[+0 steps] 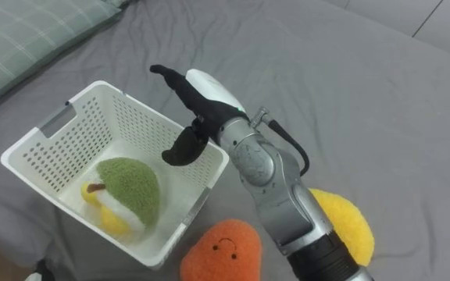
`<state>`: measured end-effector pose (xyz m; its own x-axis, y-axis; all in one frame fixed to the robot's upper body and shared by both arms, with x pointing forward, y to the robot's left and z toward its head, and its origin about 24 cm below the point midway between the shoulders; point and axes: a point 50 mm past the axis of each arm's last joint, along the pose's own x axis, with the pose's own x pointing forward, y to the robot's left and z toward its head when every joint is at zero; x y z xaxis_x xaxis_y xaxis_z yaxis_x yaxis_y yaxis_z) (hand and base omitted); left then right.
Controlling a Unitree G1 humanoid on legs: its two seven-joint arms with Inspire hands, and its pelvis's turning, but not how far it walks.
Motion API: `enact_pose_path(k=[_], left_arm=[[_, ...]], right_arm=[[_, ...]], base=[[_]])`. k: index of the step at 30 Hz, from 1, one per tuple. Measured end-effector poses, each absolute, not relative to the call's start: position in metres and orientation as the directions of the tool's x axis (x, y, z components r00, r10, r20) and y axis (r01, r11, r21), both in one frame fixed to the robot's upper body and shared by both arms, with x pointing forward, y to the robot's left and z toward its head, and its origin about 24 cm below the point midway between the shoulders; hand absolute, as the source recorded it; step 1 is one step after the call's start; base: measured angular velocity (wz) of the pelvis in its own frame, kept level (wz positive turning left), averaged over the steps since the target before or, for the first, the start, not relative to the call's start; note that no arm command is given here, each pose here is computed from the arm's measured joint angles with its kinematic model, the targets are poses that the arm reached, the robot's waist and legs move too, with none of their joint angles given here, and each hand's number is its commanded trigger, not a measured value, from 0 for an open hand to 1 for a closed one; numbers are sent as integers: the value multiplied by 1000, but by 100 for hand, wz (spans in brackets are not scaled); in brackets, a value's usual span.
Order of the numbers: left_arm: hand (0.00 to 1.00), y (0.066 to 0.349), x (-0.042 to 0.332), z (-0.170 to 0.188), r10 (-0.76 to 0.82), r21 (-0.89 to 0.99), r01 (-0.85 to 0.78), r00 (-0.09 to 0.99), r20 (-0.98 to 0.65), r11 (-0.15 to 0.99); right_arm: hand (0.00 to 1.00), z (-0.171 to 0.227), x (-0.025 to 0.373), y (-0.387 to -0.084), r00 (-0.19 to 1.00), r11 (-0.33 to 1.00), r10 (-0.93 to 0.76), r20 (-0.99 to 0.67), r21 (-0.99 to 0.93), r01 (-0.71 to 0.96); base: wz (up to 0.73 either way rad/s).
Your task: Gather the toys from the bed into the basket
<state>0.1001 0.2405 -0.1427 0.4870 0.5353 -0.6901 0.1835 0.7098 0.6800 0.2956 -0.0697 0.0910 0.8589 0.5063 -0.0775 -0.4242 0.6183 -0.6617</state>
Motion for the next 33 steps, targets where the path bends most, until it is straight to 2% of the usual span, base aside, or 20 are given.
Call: enact_pose_path(k=[8, 15, 24, 33], left_arm=[[0, 243, 93, -144, 547, 666, 158, 451, -705, 729], [0, 245, 86, -145, 557, 667, 150, 437, -707, 730], [0, 248, 69, -147, 581, 675, 154, 395, -711, 722], [0, 250, 65, -147, 589, 674, 143, 379, -714, 725]], right_arm=[[0, 91, 299, -95, 918, 686, 396, -19, -659, -309], [0, 80, 298, -145, 977, 753, 213, -15, -634, -174], [0, 32, 294, -188, 980, 763, 26, -198, -630, -147], [0, 28, 293, -209, 977, 784, -85, -194, -618, -55]], base=[[-5], [-11], [-9], [0]])
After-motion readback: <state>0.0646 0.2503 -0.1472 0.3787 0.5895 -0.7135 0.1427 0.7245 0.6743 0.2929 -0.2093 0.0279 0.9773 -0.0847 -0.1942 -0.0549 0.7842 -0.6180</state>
